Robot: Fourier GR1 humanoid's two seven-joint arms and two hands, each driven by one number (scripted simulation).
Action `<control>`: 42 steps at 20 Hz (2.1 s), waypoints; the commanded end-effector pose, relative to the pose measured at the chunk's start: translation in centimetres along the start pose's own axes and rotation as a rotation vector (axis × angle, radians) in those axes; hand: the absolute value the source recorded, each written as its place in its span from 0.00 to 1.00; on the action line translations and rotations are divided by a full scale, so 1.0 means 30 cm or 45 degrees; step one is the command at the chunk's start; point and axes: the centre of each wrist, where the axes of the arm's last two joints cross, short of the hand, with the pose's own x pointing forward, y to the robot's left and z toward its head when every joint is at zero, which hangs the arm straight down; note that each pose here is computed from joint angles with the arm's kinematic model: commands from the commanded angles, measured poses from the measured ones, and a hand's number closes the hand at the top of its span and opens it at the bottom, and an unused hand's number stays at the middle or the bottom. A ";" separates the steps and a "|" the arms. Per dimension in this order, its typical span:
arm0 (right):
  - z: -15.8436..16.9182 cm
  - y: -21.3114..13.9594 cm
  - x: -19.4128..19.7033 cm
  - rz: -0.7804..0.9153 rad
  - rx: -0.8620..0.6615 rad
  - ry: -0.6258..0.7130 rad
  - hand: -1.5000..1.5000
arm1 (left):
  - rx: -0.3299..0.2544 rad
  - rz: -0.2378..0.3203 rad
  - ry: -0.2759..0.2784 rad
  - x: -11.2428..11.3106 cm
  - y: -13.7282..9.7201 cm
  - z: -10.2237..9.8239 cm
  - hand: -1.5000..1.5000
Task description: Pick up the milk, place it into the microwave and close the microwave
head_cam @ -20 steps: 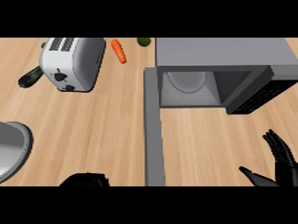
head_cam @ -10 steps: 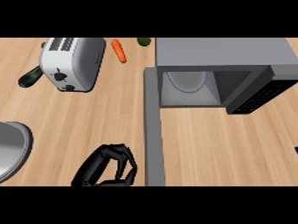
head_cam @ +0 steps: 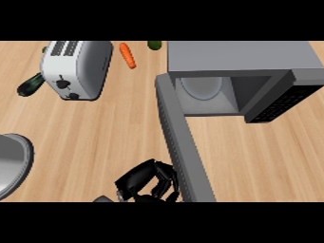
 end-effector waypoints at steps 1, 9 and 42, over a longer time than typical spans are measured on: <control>-0.040 -0.086 0.036 -0.072 0.070 -0.093 0.00 | -0.120 -0.058 0.061 -0.050 -0.120 -0.067 1.00; -0.117 -0.003 0.092 -0.153 0.196 -0.168 0.00 | -0.096 -0.047 -0.128 -0.004 -0.239 -0.138 1.00; -0.410 0.150 0.305 -0.257 0.562 -0.353 0.00 | 0.421 -0.164 -0.372 0.420 0.034 -0.462 1.00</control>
